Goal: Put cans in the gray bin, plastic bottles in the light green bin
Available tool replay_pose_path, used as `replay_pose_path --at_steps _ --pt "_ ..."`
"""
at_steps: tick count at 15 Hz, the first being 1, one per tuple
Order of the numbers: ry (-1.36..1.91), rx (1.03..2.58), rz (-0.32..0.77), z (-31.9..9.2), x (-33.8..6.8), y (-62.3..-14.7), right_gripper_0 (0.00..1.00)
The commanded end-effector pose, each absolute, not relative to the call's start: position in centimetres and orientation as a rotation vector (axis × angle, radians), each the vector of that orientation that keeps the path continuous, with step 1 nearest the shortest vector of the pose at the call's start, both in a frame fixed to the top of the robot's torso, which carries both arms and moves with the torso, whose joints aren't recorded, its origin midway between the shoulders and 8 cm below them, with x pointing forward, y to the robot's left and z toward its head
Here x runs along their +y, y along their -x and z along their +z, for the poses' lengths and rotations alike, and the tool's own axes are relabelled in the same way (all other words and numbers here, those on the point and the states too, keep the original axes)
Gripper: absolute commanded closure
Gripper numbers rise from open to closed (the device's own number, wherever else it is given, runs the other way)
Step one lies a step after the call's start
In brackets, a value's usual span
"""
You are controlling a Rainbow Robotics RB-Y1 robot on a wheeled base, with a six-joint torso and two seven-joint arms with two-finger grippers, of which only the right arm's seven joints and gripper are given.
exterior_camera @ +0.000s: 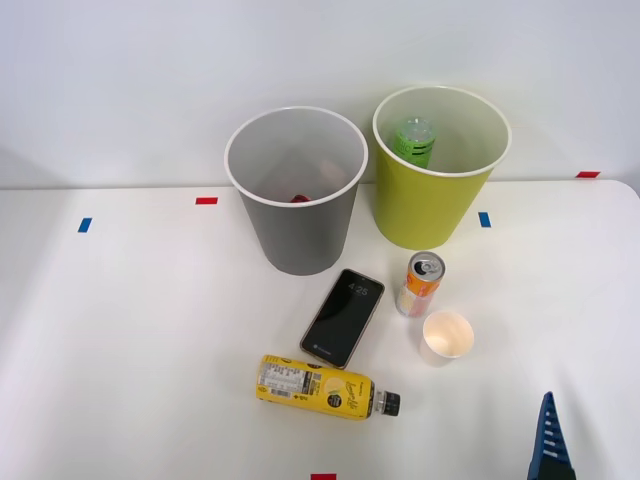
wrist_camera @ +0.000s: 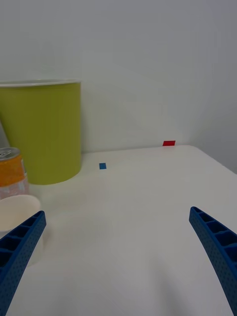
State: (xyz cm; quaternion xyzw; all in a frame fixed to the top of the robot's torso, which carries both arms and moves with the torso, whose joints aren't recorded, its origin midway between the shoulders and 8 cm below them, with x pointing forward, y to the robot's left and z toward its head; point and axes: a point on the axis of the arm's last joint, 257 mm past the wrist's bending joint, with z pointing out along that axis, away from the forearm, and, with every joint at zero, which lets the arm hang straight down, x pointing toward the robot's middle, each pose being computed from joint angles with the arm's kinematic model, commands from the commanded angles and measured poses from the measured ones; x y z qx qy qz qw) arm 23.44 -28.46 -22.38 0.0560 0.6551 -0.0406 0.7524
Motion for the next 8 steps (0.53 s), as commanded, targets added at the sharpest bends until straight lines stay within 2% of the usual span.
replay_pose_path --at_steps 1,3,8 --pt "0.021 1.45 -0.136 -23.7 -26.6 -21.4 0.0" --pt "0.066 1.483 -0.155 -24.5 -25.6 -20.4 0.0" --pt "0.077 1.57 -0.101 -28.3 -23.0 -18.3 0.0"
